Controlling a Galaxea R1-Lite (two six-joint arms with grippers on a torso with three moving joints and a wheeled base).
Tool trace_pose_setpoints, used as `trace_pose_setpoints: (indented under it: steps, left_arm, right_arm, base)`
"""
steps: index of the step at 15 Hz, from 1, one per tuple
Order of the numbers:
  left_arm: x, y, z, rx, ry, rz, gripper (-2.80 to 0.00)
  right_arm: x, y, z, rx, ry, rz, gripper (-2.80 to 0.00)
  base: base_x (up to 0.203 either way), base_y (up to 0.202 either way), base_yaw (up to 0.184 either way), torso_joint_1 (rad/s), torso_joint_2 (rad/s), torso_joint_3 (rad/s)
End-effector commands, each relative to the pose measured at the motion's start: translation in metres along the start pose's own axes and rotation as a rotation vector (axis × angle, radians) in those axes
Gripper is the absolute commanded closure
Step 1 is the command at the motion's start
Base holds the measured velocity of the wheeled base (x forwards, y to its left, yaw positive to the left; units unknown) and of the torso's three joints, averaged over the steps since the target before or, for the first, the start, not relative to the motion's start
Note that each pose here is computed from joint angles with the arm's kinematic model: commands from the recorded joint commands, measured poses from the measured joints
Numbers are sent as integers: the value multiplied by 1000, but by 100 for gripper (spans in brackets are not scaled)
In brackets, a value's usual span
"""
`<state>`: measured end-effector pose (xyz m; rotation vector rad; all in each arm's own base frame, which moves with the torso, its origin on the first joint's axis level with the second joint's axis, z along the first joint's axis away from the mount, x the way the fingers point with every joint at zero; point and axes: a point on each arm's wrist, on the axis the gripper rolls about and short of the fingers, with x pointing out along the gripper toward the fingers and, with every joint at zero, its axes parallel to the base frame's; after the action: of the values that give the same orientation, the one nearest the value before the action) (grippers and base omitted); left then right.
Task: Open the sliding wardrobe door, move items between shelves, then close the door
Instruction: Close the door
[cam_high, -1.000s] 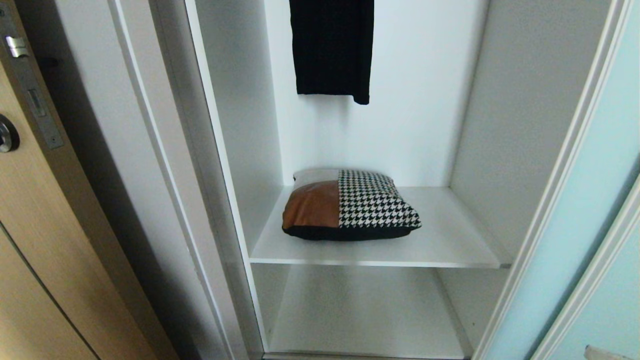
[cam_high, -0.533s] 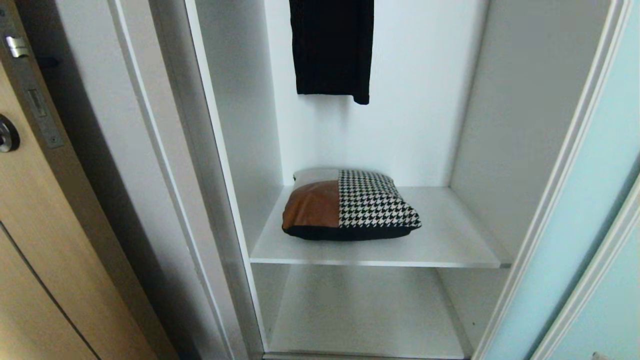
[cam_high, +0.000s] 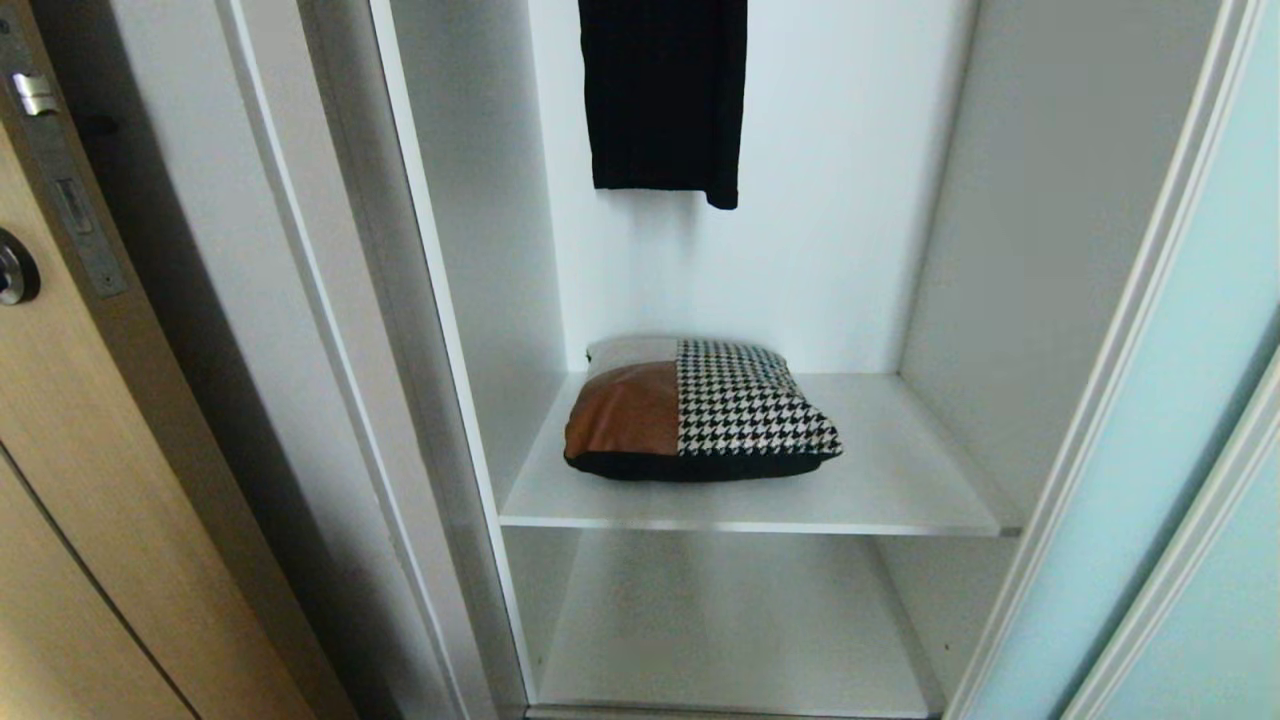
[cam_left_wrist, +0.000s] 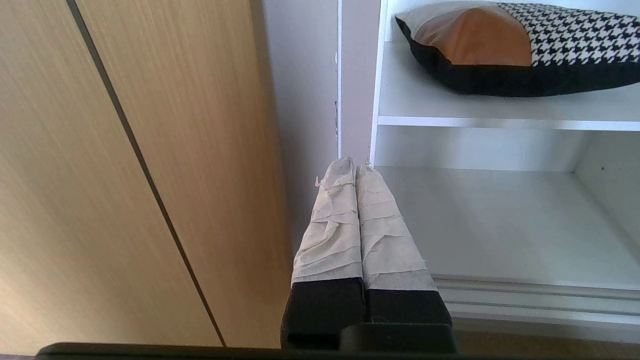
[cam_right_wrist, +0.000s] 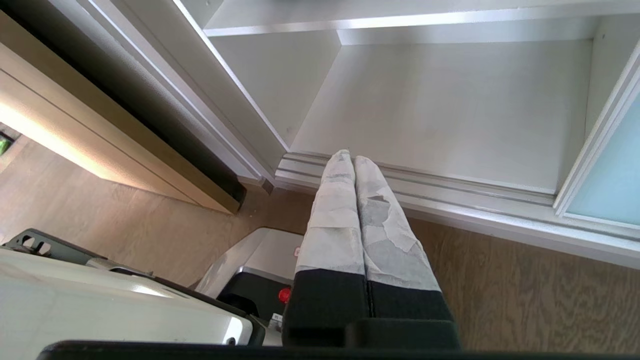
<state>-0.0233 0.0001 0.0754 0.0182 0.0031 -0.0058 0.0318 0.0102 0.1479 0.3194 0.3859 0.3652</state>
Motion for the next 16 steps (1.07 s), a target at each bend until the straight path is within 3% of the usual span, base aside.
trace_pose_setpoints:
  steps: [1,5,8,10,11,16]
  left_arm:
    - [0,0,0,0,0,0,0]
    - [0,0,0,0,2,1,0]
    - [0,0,0,0,0,0,0]
    - [0,0,0,0,0,0,0]
    - [0,0,0,0,1,0,0]
    - [0,0,0,0,0,1,0]
  right_arm:
    - [-2,0,-3,-2,-10,3,0]
    - [-17,-1,-21,-71,-109,2,0]
    - [-21,-10,-45,-145,-158,-107,0]
    - [-14,-21,-61,-206,-168,-276,0]
    - [-13,-23,-62,-224,-200,-289,0]
    - [-12,-23,-66,-244,-166,-275,0]
  base:
    - [0,0,0,0,0,0]
    - [0,0,0,0,0,0]
    - [0,0,0,0,0,0]
    - [0,0,0,0,0,0]
    - [0,0,0,0,0,0]
    - [0,0,0,0,0,0]
